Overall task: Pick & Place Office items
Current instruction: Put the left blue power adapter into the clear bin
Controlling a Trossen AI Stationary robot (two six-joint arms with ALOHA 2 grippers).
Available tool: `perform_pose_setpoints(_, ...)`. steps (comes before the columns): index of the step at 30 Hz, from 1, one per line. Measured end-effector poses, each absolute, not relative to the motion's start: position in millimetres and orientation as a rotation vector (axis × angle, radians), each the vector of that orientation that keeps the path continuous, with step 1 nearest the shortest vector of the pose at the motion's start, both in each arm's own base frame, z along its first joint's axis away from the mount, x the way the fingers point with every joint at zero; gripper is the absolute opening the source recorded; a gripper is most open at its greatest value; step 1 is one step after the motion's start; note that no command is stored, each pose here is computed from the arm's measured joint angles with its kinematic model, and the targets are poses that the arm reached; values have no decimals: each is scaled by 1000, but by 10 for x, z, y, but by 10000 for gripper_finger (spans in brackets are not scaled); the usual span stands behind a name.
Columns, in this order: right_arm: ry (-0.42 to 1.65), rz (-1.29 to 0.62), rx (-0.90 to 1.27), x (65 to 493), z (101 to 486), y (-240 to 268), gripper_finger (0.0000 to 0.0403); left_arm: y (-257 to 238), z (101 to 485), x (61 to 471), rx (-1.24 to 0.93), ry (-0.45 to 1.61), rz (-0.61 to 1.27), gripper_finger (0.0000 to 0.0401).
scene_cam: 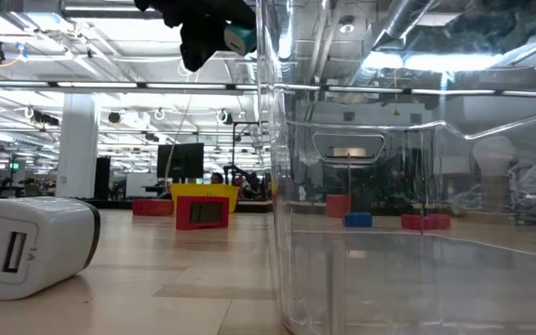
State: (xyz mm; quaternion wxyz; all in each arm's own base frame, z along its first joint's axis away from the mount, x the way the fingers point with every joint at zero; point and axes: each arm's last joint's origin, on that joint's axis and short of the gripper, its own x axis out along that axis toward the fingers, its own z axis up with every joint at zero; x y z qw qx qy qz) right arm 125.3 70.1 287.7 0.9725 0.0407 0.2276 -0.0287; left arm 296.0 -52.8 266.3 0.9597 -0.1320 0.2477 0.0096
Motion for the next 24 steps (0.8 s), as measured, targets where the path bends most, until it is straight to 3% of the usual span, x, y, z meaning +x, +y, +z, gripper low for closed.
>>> perform_pose_setpoints(12,435,-45,71,1266,2902,710,221,-786,2640,2967,-265,471,-12,136)
perform_pose_setpoints(24,421,-35,61,1273,2918,716,221,-1033,2622,3388,-183,490,-84,136)
